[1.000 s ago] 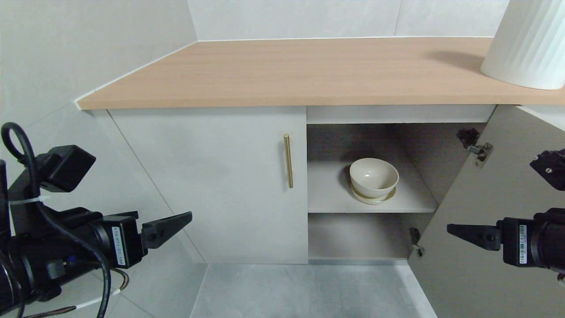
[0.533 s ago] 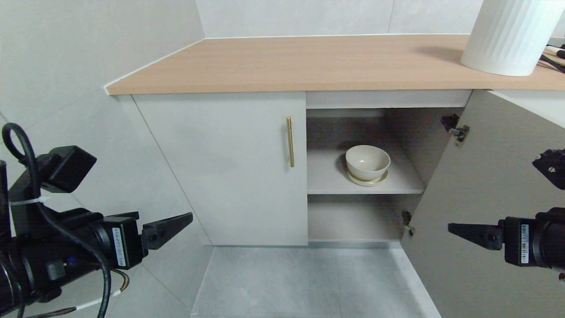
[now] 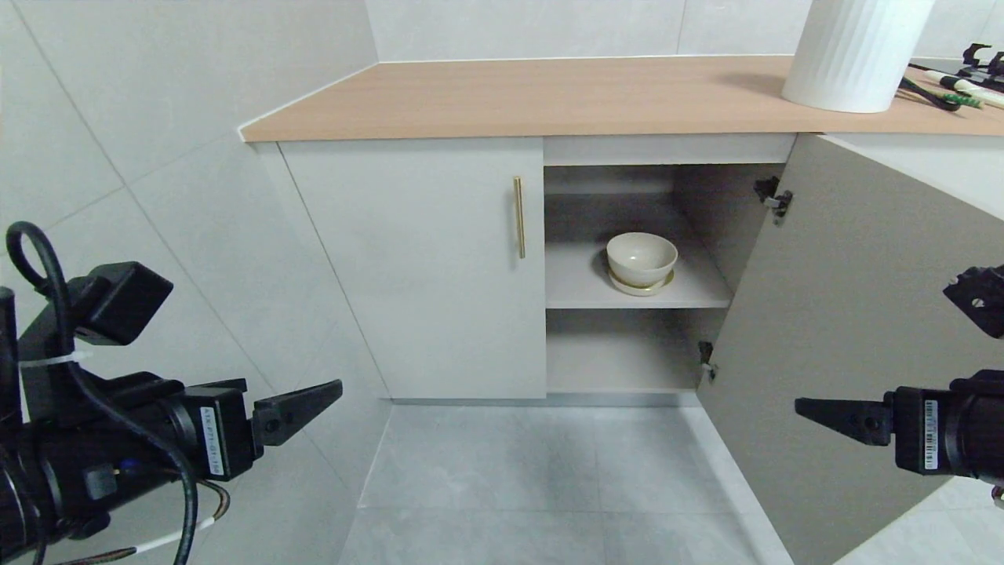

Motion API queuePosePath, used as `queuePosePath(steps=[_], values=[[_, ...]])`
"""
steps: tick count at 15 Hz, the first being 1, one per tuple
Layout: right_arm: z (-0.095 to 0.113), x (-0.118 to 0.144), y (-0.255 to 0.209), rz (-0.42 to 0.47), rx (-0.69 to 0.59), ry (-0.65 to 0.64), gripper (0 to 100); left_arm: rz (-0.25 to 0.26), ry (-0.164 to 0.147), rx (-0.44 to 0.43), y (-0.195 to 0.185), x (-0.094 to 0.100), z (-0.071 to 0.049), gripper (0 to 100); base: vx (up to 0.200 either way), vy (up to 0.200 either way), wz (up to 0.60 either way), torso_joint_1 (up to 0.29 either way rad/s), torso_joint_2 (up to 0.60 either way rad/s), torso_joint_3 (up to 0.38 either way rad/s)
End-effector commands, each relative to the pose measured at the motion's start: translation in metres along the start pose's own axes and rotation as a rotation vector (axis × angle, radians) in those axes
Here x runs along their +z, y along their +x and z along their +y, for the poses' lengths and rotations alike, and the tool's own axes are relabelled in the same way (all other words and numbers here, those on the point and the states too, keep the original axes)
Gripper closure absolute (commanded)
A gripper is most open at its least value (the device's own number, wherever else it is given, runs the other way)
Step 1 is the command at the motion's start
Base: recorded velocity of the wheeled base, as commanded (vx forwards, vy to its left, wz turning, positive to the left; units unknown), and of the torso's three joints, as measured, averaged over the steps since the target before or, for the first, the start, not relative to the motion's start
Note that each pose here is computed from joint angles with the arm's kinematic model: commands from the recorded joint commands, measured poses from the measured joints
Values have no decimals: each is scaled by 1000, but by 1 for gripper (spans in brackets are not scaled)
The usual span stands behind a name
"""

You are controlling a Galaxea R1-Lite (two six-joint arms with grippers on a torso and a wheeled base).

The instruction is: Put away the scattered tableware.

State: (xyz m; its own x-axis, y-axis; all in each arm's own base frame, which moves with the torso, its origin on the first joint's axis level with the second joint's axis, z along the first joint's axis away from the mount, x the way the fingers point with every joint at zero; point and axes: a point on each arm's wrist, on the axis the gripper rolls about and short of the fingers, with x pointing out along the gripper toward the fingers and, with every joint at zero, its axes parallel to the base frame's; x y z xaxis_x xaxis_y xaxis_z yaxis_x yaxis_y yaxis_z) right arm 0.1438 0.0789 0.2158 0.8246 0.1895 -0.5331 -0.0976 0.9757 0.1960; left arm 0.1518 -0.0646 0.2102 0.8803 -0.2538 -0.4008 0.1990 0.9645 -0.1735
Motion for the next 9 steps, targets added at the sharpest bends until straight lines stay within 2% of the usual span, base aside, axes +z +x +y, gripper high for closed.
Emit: queuePosePath(steps=[1,3,9], values=[[0,0,2,6,-3,-2,0,3,0,0,1,0,0,0,-200,0,0,2,-2,12],[0,0,2,5,-3,-2,0,6,2,1,1,-1,0,0,-200,0,0,0,5,0],[0,0,0,1,-1,1,0,11,7,0,1,-3,1,0,0,0,0,0,0,0]])
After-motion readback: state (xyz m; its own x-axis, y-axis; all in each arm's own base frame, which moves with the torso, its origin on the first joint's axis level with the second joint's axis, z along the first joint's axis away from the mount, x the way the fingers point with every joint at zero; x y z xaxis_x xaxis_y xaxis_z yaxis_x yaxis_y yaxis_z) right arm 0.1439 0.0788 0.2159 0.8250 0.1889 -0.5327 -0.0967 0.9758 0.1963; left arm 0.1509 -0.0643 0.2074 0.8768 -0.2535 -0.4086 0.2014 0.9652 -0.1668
